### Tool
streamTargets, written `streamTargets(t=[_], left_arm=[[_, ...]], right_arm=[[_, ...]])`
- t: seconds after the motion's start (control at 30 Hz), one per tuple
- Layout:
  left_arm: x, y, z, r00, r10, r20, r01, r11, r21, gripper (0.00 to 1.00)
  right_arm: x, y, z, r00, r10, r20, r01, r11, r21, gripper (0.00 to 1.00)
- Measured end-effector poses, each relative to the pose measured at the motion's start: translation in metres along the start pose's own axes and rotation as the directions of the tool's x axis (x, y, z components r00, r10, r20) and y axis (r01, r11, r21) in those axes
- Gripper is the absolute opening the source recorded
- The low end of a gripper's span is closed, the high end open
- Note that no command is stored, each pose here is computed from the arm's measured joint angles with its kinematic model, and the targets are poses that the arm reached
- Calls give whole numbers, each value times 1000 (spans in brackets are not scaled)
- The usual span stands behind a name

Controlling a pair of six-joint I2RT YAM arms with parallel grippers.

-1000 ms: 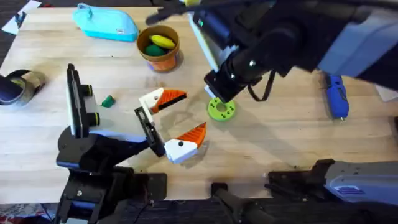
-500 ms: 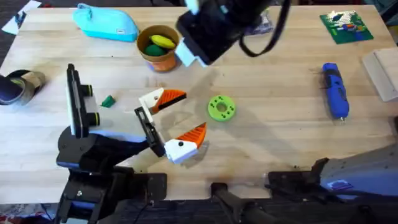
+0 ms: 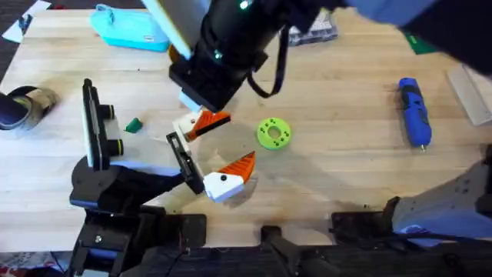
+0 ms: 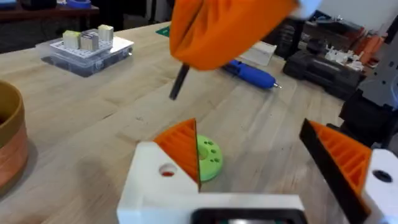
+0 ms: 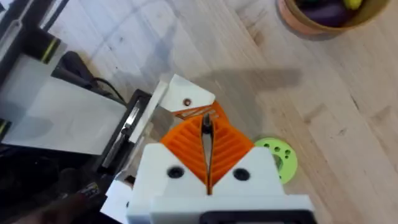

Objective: Pick up the gripper from the table and insert it into the empty holder that is missing its gripper. Then pick up a screw, insert it into the mounting hole, and use the screwdriver to tighten it. Finally, clean up the table by picking up the vegetable and placing it into the bucket.

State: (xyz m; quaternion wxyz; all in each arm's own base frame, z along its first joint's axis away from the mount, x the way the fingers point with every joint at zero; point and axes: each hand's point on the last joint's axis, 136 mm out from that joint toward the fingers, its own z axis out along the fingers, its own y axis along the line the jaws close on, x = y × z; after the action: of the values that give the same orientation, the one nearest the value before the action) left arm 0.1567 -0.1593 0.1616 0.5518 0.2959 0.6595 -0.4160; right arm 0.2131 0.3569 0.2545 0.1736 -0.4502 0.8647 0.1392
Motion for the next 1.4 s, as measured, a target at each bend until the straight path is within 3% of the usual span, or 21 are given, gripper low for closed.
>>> streamTargets(t=[0.3,1.4], left_arm=[[0,0,0,1000,0,0,0,1000,0,992],[1,-4,0,999,42,-4,-42,999,22,992]], right_arm=[[5,18,29,995,-69,-67,65,996,-68,6],[3,19,29,992,-109,-59,104,992,-75,6]])
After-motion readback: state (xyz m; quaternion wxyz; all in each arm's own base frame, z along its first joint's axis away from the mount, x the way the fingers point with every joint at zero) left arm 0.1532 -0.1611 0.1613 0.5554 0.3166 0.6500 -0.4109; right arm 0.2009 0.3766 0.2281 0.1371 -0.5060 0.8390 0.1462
